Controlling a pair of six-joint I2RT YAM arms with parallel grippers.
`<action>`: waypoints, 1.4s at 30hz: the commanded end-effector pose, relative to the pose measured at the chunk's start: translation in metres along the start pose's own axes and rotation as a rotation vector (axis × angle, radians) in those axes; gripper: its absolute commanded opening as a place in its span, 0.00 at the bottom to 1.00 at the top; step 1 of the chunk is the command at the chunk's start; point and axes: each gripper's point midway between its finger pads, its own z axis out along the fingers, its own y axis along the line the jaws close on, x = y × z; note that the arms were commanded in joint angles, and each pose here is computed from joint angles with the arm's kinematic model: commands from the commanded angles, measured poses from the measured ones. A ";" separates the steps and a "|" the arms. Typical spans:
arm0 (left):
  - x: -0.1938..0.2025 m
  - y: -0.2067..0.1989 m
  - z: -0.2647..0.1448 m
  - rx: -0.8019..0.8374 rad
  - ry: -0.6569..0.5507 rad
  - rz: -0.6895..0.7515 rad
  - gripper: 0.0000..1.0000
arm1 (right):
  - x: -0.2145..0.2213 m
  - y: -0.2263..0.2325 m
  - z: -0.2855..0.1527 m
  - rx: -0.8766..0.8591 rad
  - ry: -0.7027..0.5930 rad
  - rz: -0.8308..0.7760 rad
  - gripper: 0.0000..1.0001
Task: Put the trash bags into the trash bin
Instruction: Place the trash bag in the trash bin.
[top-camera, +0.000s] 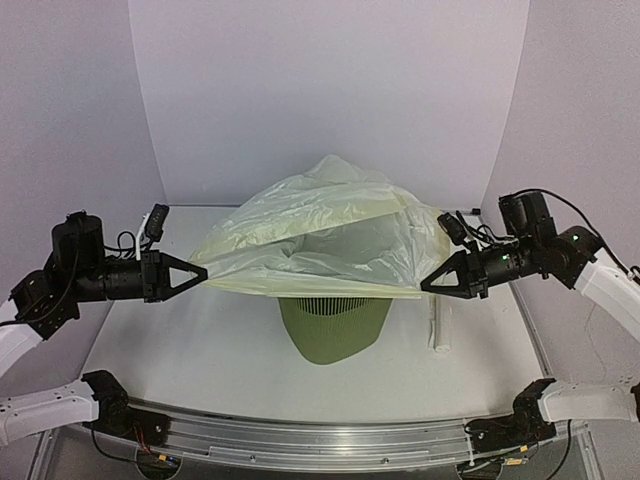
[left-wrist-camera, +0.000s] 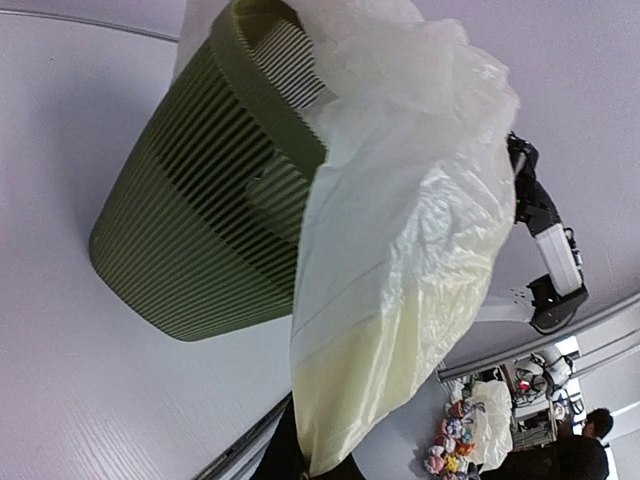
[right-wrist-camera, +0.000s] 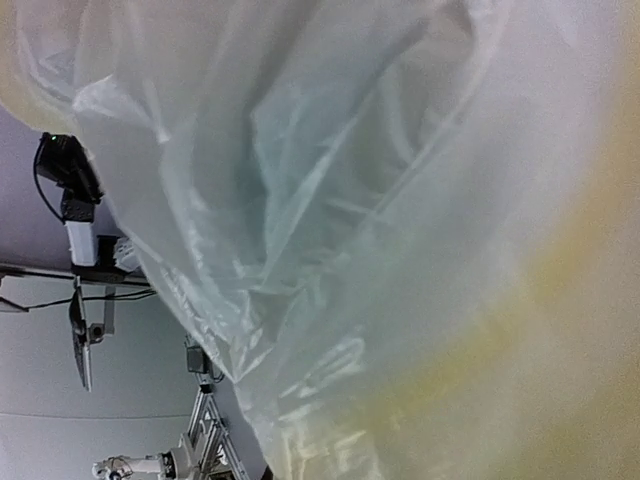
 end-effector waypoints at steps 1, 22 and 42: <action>-0.028 0.052 0.029 -0.212 -0.086 -0.032 0.00 | -0.029 -0.044 -0.002 0.248 -0.101 -0.010 0.00; -0.039 0.037 0.025 -0.188 -0.094 0.146 1.00 | -0.036 -0.033 -0.041 0.361 -0.253 -0.286 0.73; -0.117 -0.059 0.028 -0.039 -0.136 0.609 1.00 | -0.138 0.007 -0.036 0.518 -0.327 -1.329 0.80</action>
